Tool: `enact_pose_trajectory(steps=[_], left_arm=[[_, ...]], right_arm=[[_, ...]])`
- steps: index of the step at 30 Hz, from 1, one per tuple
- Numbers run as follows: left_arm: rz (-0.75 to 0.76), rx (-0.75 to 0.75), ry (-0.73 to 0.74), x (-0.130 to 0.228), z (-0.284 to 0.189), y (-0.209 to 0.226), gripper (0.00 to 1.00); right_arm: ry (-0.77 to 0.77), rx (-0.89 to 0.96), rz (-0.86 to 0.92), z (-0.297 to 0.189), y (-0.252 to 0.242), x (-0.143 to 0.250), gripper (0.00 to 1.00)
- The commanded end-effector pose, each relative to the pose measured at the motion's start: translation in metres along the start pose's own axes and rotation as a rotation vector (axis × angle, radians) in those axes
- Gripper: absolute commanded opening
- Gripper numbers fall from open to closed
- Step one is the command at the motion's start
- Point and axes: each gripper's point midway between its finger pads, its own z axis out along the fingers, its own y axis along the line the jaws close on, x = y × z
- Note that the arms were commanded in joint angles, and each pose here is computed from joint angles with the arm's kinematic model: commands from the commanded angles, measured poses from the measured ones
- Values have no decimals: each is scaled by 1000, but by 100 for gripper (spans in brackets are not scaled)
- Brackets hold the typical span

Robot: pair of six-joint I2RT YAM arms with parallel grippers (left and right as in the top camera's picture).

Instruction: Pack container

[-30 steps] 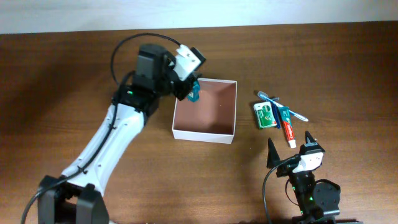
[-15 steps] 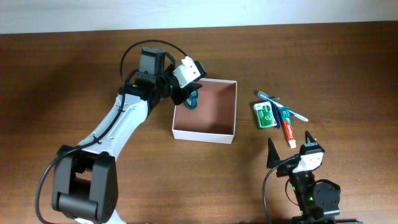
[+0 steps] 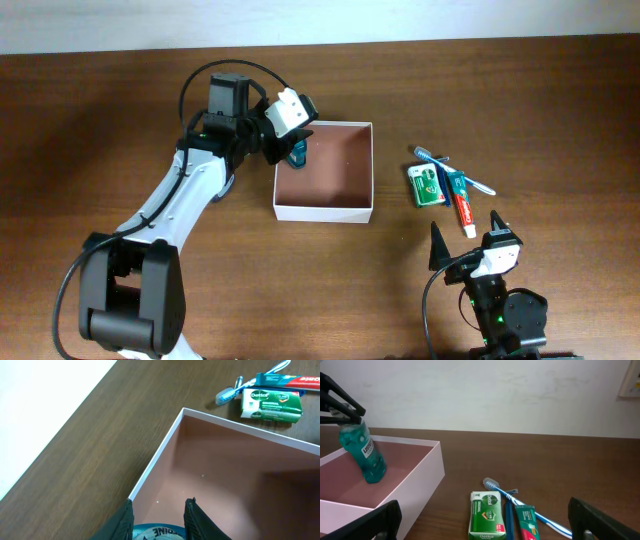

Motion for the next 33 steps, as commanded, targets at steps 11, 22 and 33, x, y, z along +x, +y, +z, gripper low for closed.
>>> enact_pose_trajectory(steps=[11, 22, 33], left_arm=[[24, 40, -28, -3, 6, 0, 36], [-11, -16, 33, 8, 8, 9, 71], [-47, -90, -58, -37, -15, 28, 91]], right_arm=[[2, 6, 0, 0, -2, 2, 99], [2, 6, 0, 0, -2, 2, 99], [2, 6, 0, 0, -2, 2, 99]])
